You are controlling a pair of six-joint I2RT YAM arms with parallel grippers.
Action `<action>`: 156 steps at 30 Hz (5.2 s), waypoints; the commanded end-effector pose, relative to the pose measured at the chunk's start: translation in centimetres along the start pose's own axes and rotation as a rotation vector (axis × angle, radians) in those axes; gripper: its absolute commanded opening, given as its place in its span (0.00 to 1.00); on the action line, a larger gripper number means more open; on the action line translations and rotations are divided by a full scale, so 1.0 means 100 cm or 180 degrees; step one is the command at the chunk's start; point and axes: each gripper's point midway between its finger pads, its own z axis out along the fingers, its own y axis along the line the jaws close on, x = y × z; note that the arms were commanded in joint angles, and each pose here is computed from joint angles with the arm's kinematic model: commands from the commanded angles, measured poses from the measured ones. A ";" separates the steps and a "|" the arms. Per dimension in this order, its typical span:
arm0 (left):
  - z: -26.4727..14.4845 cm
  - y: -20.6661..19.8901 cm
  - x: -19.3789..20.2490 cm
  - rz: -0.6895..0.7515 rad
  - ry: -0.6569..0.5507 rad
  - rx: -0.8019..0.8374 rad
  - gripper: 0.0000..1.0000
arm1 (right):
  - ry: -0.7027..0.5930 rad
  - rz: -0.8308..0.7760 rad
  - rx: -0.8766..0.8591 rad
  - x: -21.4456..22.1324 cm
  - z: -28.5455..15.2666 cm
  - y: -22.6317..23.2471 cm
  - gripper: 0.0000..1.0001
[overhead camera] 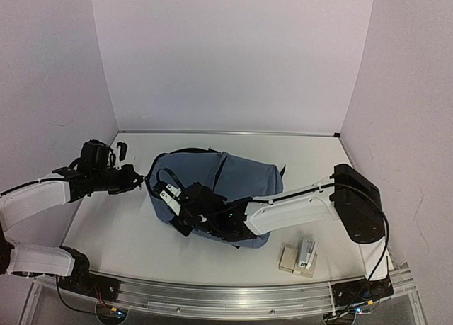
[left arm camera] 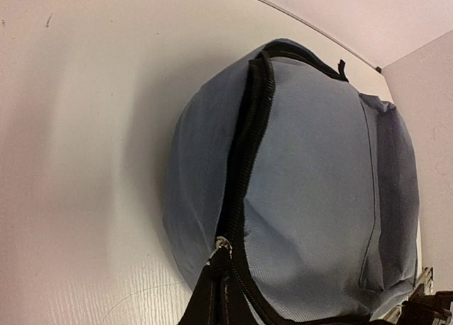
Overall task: Pack the student bag
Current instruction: Zip the student bag at the center of the board.
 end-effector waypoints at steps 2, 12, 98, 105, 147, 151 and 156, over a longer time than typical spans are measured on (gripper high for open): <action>-0.008 -0.049 -0.025 0.0349 -0.0108 0.0714 0.00 | -0.0173 0.0105 0.0079 -0.031 -0.024 -0.017 0.29; -0.025 -0.078 0.003 0.0443 0.0180 0.1310 0.00 | -0.0271 -0.0043 0.0228 -0.048 0.004 -0.021 0.67; -0.052 -0.128 -0.001 0.0442 0.0650 0.1910 0.00 | -0.0180 0.0900 0.0610 -0.038 -0.044 -0.010 0.70; -0.052 -0.141 0.007 0.0409 0.0734 0.1947 0.00 | -0.0188 0.0722 0.0710 -0.043 -0.024 -0.019 0.66; 0.007 -0.028 -0.101 0.0876 -0.0617 -0.0746 0.00 | 0.0429 0.0009 -0.0796 0.032 -0.121 0.112 0.00; 0.006 -0.010 -0.108 0.0791 -0.0690 -0.1005 0.00 | 0.0520 -0.0050 -0.0831 0.042 -0.130 0.117 0.00; 0.012 -0.034 -0.094 0.0906 -0.0555 -0.0404 0.00 | 0.0508 0.0037 -0.0569 0.044 -0.130 0.103 0.00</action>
